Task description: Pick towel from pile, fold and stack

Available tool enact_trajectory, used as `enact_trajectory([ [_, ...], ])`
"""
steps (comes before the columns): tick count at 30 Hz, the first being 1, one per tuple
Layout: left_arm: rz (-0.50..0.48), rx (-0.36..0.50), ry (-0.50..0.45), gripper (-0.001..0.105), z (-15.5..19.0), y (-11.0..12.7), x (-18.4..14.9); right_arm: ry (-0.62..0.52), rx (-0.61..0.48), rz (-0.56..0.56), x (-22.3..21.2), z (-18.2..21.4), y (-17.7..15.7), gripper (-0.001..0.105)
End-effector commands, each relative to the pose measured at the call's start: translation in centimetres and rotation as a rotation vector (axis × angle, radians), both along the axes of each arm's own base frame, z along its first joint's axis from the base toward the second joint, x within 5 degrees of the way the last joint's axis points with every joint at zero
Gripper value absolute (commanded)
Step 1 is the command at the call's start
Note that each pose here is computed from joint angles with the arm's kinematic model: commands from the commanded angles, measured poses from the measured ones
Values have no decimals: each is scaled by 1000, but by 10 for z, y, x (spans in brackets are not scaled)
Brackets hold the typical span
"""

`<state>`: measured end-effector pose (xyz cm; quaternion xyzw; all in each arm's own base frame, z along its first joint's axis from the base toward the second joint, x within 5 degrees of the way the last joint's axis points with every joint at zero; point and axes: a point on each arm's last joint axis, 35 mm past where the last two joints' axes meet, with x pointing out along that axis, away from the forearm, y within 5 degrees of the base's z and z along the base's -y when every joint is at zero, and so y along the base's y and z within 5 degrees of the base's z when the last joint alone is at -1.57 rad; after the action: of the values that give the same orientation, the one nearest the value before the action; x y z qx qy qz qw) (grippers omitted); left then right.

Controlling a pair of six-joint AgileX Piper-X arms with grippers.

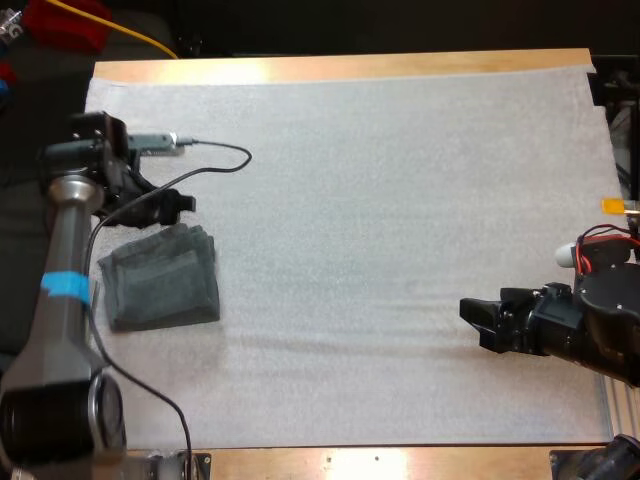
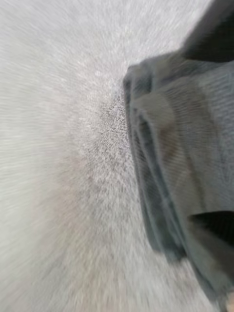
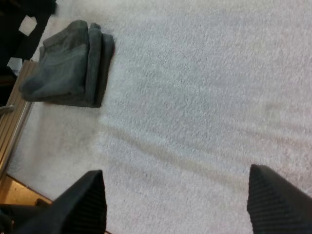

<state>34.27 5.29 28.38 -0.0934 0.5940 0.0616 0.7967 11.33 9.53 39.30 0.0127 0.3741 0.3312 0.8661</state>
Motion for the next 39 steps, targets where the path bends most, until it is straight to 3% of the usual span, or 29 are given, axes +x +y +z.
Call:
enact_trajectory([
  [1,3,-4,-31,61,13,-3,-5,-18,6,7,-1,3,-1,60],
  [10,2,17,-165,61,73,-10,-50,-43,-16,28,-1,3,-1,60],
  [15,2,20,-225,61,99,-14,-77,-109,-113,-108,4,2,-5,60],
  [27,-45,-25,-417,61,148,-28,-139,-168,-272,-263,28,0,-37,60],
  [39,-199,-11,-543,61,171,-58,-179,-143,-308,-468,36,0,-86,60],
])
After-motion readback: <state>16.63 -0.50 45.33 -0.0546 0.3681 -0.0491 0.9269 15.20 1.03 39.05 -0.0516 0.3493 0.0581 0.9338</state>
